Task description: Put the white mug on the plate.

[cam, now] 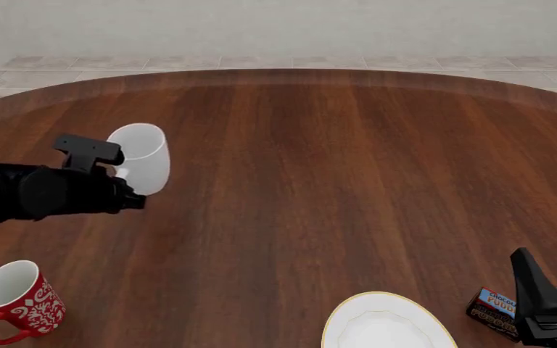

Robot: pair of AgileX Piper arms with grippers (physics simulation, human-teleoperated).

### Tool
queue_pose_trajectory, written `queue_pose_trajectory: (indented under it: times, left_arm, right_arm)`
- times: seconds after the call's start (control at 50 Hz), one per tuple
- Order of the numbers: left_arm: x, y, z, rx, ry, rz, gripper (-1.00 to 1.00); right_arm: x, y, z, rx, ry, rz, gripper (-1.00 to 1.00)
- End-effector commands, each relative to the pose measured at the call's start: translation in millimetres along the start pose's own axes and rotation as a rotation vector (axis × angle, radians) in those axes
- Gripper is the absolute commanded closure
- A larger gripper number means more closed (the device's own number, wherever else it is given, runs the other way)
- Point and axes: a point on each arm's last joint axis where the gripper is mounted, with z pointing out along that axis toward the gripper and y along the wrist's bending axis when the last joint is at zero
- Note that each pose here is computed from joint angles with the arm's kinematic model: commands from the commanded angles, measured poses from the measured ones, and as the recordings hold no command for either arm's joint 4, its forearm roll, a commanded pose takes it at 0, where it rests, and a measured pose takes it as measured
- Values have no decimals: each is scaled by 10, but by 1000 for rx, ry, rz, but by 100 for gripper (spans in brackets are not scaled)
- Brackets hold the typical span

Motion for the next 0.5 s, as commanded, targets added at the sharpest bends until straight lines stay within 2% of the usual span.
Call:
queue_pose_trajectory:
  times: [0.02, 0.08, 0.42, 0.5]
  left_arm:
    - [-22, -147, -240, 35, -32, 11, 100]
    - [-22, -227, -288, 56, -42, -4, 100]
    - [-19, -428, -490, 115, -67, 18, 100]
    - [-27, -574, -553, 160, -86, 1, 100]
  right_arm:
    - [0, 0, 0, 0, 0, 0, -100]
    - [0, 0, 0, 0, 0, 0, -100]
    - [0, 0, 0, 0, 0, 0, -100]
    - [0, 0, 0, 0, 0, 0, -100]
